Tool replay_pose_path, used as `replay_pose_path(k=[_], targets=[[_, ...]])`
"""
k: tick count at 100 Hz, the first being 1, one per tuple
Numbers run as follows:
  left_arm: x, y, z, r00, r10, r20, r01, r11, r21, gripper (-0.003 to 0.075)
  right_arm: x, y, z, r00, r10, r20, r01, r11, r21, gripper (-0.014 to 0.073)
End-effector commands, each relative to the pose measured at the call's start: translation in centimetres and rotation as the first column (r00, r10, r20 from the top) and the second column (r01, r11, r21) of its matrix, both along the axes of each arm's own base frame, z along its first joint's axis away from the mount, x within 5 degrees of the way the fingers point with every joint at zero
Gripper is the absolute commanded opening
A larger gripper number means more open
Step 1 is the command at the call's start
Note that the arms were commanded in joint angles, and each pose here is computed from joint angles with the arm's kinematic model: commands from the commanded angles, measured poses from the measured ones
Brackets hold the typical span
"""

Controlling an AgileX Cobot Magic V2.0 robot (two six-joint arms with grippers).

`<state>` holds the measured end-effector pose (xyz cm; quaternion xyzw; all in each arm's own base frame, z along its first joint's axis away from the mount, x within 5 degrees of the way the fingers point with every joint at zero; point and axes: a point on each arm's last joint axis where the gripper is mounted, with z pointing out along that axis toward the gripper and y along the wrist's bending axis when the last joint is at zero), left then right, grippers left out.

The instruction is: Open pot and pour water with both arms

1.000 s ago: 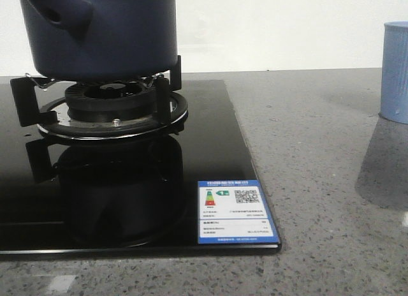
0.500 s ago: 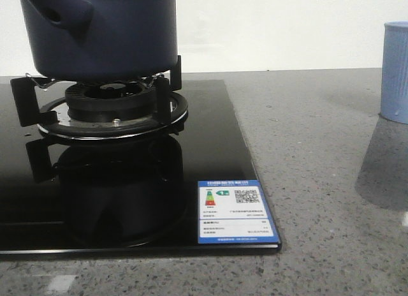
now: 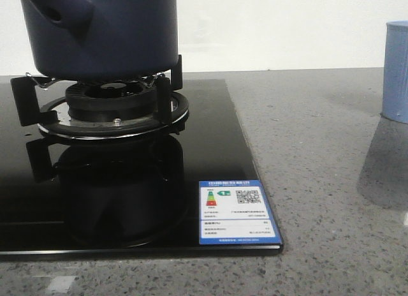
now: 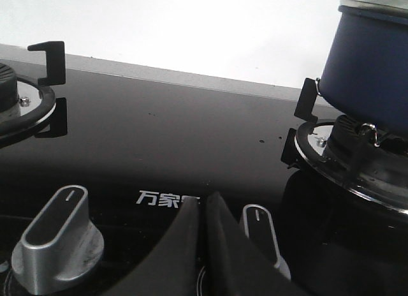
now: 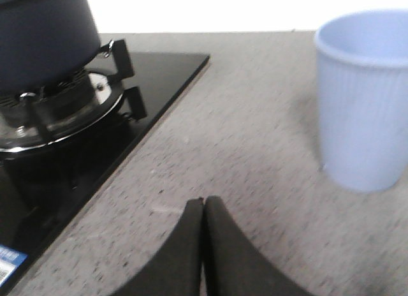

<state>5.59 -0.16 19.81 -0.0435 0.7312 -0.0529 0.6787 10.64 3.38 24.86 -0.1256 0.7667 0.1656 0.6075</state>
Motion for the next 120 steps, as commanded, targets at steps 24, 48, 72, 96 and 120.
replay_pose_path(k=[24, 48, 72, 96, 120], targets=[[0.0, 0.0, -0.3, 0.998, 0.001, 0.063, 0.000, 1.000, -0.020, -0.0019, 1.0, -1.3, 5.8, 0.960, -0.158, 0.229, 0.146, 0.987, 0.068, -0.0069], [0.0, 0.0, -0.3, 0.998, 0.001, 0.063, 0.000, 1.000, -0.020, -0.0019, 0.9, -1.6, 7.3, 0.888, -0.164, 0.429, 0.173, 0.985, 0.019, -0.0069], [0.0, 0.0, -0.3, 0.998, 0.001, 0.063, 0.000, 1.000, -0.020, -0.0019, 0.8, -1.3, 7.4, 0.886, -0.138, 0.443, 0.144, 0.989, 0.021, -0.0069], [0.0, 0.0, -0.3, 0.998, 0.001, 0.063, 0.000, 1.000, -0.020, -0.0019, 0.9, -1.9, 7.0, 0.890, -0.226, 0.396, 0.194, 0.974, 0.121, -0.0069], [0.0, 0.0, -0.3, 0.998, 0.001, 0.063, 0.000, 1.000, -0.020, -0.0019, 0.1, -3.4, 4.4, 0.838, -0.391, 0.381, 0.378, 0.919, 0.112, -0.0069]])
